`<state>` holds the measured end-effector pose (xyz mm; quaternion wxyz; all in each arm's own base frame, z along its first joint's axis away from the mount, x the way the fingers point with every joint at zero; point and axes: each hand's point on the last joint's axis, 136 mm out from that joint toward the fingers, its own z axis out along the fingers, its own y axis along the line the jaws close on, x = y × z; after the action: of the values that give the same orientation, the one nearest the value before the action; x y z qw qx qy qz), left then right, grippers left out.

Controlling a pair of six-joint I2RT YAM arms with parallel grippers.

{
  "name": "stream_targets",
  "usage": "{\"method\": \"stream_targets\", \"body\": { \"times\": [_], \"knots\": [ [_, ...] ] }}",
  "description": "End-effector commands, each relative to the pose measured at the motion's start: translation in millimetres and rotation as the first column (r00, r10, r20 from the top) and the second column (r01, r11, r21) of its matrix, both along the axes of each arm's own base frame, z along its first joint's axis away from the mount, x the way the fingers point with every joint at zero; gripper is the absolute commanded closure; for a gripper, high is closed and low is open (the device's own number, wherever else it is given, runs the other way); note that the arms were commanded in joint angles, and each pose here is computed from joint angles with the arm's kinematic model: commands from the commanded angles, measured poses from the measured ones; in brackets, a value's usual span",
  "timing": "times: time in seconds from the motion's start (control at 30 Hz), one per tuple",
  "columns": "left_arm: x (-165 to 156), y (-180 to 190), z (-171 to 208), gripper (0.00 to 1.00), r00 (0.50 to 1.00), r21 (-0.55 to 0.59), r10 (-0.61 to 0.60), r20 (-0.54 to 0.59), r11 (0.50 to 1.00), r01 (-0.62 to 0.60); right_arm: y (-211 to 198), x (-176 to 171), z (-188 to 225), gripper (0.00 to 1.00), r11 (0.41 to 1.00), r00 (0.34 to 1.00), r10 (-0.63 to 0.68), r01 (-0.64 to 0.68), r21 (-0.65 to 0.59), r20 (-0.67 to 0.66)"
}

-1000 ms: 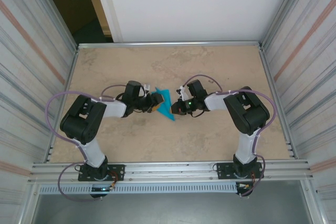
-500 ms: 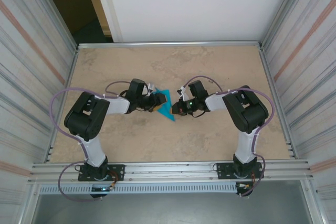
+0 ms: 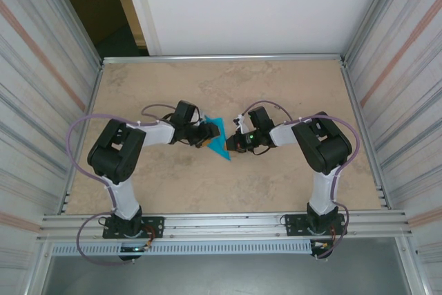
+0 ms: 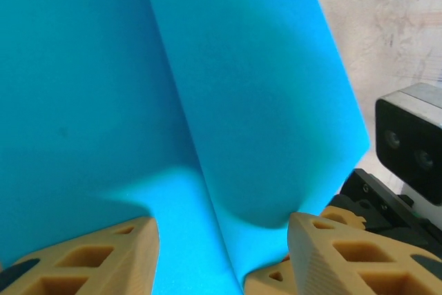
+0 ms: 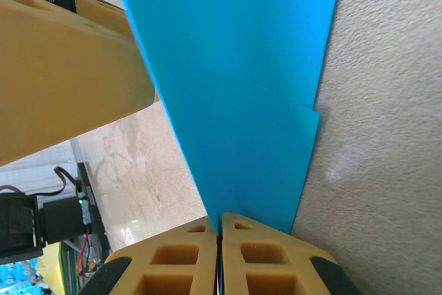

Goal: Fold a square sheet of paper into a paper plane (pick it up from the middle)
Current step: Fourth fold the wing at the center of the table.

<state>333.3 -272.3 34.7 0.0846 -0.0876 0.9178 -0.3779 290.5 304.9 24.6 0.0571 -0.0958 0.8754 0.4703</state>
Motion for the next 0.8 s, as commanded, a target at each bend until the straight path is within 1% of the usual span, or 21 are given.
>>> {"method": "stream_targets", "body": {
  "times": [0.0,0.2,0.47,0.6,0.77],
  "knots": [
    [-23,22,-39,0.47,0.989,0.173,0.032,-0.146,0.985,-0.006,-4,-3,-4,0.87,1.000,0.999,-0.015,0.014,-0.006,-0.029],
    [-37,36,-58,0.47,0.968,0.299,0.066,-0.243,0.954,0.010,-10,-4,2,0.75,0.999,0.999,-0.034,0.034,-0.017,-0.016],
    [-51,43,-73,0.47,0.943,0.391,0.087,-0.322,0.919,0.049,-16,-6,6,0.72,0.998,0.998,-0.057,0.058,-0.036,0.019],
    [-55,44,-78,0.46,0.934,0.406,0.082,-0.347,0.911,0.071,-14,-5,7,0.71,0.997,0.998,-0.053,0.054,-0.048,0.034],
    [-60,45,-84,0.45,0.926,0.419,0.083,-0.368,0.904,0.085,-9,-2,4,0.71,0.993,0.998,-0.047,0.052,-0.105,0.050]
  ]
}}
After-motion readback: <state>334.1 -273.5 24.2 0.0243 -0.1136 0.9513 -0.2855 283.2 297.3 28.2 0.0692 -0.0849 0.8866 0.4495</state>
